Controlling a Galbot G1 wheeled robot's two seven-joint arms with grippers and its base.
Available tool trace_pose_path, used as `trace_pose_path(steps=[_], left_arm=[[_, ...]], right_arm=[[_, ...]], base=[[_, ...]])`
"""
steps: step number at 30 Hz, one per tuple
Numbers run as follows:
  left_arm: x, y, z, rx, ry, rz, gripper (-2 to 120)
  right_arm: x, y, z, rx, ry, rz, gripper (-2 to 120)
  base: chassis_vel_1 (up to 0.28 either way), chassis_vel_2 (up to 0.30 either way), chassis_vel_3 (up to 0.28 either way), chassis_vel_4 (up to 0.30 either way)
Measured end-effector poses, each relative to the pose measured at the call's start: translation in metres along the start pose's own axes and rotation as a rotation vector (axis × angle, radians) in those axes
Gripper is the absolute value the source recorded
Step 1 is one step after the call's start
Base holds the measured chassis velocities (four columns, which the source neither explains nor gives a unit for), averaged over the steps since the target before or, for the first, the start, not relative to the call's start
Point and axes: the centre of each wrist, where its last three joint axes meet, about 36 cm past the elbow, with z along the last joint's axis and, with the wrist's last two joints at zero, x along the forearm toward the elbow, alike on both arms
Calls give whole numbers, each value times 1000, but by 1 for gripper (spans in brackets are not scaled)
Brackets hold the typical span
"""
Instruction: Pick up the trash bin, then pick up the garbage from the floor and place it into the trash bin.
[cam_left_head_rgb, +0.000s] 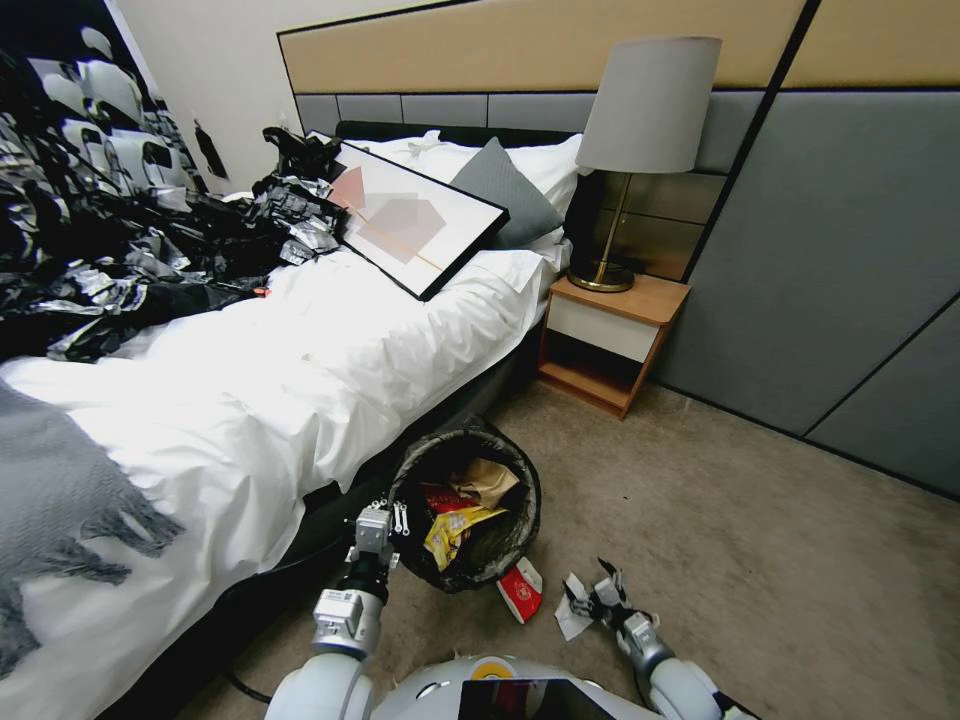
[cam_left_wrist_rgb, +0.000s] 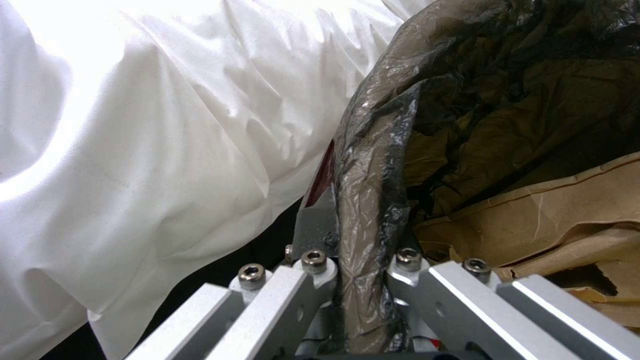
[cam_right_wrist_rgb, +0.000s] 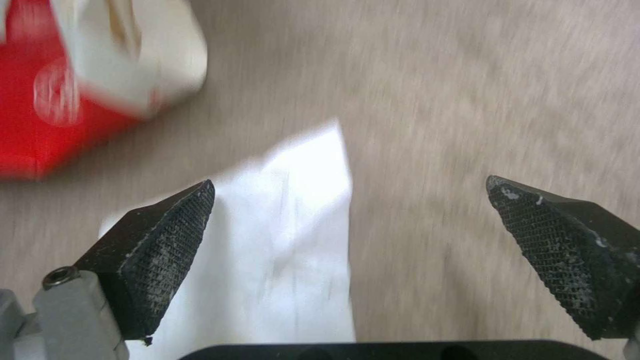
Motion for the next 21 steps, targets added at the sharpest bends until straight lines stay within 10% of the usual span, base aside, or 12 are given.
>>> trace_pose_path(steps=[21], left_arm=[[1,-3,1,-3,-1,4,1]], right_arm=[[-22,-23,6,43,37,-78,100]], base=[[0,0,0,0]])
